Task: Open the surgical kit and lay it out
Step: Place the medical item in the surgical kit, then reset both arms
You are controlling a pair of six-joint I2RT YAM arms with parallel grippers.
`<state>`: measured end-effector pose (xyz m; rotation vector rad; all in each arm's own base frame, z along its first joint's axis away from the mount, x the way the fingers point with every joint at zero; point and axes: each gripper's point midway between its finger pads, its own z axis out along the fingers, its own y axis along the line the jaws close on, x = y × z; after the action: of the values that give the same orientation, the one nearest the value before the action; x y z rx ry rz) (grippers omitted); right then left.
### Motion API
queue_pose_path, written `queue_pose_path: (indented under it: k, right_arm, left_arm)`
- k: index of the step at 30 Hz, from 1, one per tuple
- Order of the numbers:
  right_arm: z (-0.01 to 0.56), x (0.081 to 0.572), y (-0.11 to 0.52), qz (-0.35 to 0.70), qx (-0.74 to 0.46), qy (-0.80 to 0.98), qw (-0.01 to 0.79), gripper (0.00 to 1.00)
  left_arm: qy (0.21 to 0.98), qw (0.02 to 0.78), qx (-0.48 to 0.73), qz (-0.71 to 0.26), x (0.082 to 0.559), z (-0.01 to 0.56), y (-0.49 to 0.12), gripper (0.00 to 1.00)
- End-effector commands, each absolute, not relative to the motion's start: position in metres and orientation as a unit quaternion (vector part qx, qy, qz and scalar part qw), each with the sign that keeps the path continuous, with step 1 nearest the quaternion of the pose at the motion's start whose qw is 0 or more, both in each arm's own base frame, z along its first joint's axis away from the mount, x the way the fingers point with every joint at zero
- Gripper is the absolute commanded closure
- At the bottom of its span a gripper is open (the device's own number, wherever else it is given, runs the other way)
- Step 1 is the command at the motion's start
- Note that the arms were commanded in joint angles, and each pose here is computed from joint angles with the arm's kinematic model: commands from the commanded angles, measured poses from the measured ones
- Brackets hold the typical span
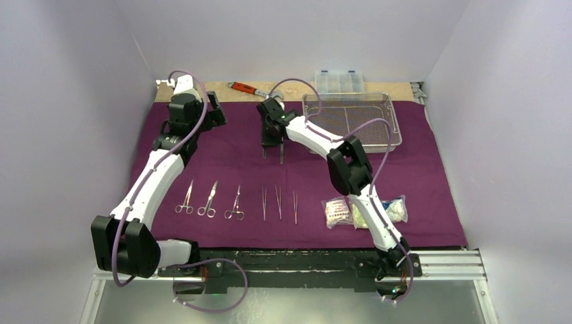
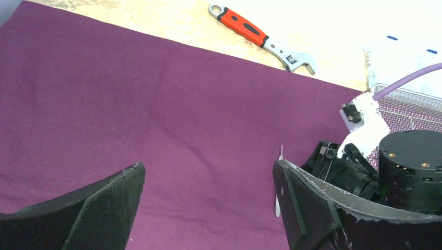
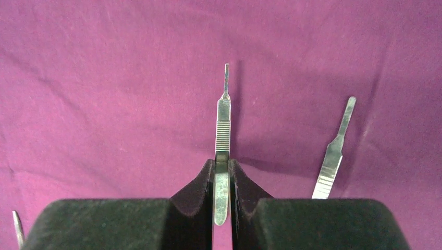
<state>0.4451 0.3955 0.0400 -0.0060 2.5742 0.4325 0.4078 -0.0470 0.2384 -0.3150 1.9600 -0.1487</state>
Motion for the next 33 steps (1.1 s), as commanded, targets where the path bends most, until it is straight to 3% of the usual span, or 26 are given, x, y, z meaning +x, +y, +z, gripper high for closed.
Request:
queue_pose_path:
  k: [1, 7, 10, 13, 15, 25, 29, 33]
  right_arm:
    - [0.053, 0.433, 0.398, 0.16, -0.003, 0.952, 0.26, 0.86]
    - [0.046, 0.425, 0.398, 0.159, -0.002, 0.957, 0.242, 0.79]
    - [0.039, 0.423, 0.397, 0.152, 0.0, 0.961, 0.231, 0.65]
    - [0.047, 0.428, 0.396, 0.149, 0.003, 0.959, 0.243, 0.43]
    - [0.057, 0.43, 0.399, 0.159, 0.001, 0.955, 0.25, 0.37]
    - [0.172, 0.448, 0.404, 0.228, -0.021, 0.906, 0.355, 0.33]
    - [0.209, 0.443, 0.366, 0.205, -0.014, 0.899, 0.387, 0.27]
    - [0.234, 0.425, 0.293, 0.137, 0.004, 0.9, 0.413, 0.14]
  left_arm:
    - [0.814, 0.559, -0.139, -0.071, 0.403, 0.25, -0.046, 0.09]
    - [0.815, 0.559, -0.143, -0.064, 0.399, 0.251, -0.042, 0.09]
    - [0.814, 0.56, -0.144, -0.063, 0.397, 0.251, -0.041, 0.09]
    - [0.814, 0.56, -0.144, -0.062, 0.396, 0.251, -0.041, 0.09]
    - [0.813, 0.561, -0.145, -0.062, 0.396, 0.252, -0.041, 0.09]
    - [0.806, 0.569, -0.157, -0.056, 0.386, 0.282, -0.035, 0.09]
    - [0.809, 0.561, -0.165, -0.058, 0.369, 0.299, -0.032, 0.08]
    - [0.812, 0.554, -0.175, -0.053, 0.346, 0.314, -0.027, 0.08]
